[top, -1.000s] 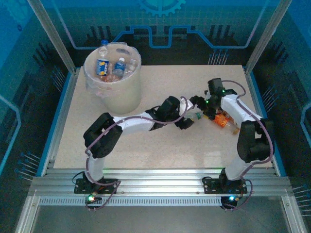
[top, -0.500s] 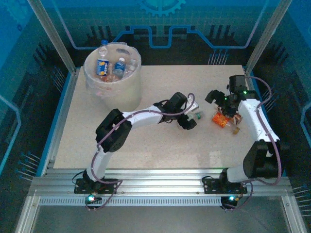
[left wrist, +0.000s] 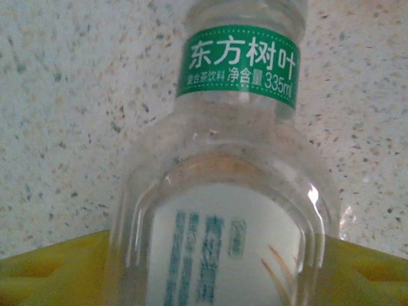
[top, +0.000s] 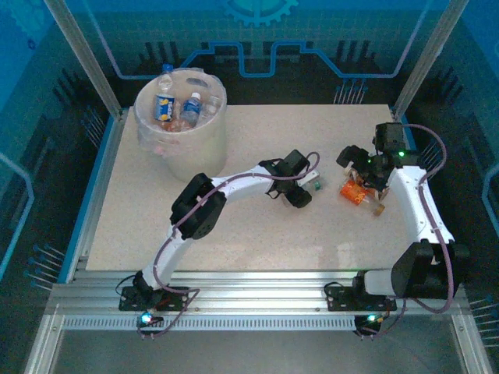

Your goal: Put the plastic bottles in the bin

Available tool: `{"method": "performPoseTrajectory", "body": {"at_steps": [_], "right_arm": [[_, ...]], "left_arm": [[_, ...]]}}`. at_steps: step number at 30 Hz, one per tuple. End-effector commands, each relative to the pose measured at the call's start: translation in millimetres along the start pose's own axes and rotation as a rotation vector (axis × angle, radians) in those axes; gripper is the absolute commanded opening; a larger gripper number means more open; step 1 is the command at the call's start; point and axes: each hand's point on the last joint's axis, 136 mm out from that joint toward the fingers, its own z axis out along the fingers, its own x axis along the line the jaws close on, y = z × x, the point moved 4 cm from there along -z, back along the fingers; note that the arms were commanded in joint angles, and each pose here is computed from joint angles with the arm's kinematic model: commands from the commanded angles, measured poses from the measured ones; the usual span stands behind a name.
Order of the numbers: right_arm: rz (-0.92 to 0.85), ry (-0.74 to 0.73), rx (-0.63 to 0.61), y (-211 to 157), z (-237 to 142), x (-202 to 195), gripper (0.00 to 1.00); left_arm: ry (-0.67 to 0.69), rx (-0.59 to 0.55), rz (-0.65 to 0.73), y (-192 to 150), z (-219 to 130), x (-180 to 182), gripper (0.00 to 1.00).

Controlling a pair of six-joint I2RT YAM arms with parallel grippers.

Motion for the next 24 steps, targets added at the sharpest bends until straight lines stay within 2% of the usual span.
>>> {"method": "performPoseTrajectory", "body": {"at_steps": [1,5,8,11,14,18,24], "right_arm": [[0.009,-0.024,0.001,-4,-4,-8,1.0],[0.013,-0.026,0.002,-5,-3,-9,1.0],[0.014,-0.021,-0.001,-5,-3,-9,1.0],[0.015,-0.022,-0.006,-5,-4,-10,1.0],[0.014,-0.027,-0.013,-6,-4,-11,1.0],[0.012,-0.03,-0.019,-9,-4,-13,1.0],[0.011,-0.015,-0.025,-11,-6,-13,1.0]], "left_arm": [[0.011,0.049,-0.019,-6,3,-1,0.6],[0.027,0.029,-0.035,-1,-7,0,0.39],[0.053,-0.02,-0.043,9,-26,3,0.37],[0.083,-0.092,-0.047,24,-61,4,0.37],[0.113,-0.185,-0.051,42,-112,4,0.37],[0.169,-0.352,-0.042,63,-199,3,0.37],[0.313,-0.574,-0.077,64,-324,28,0.37]]}}
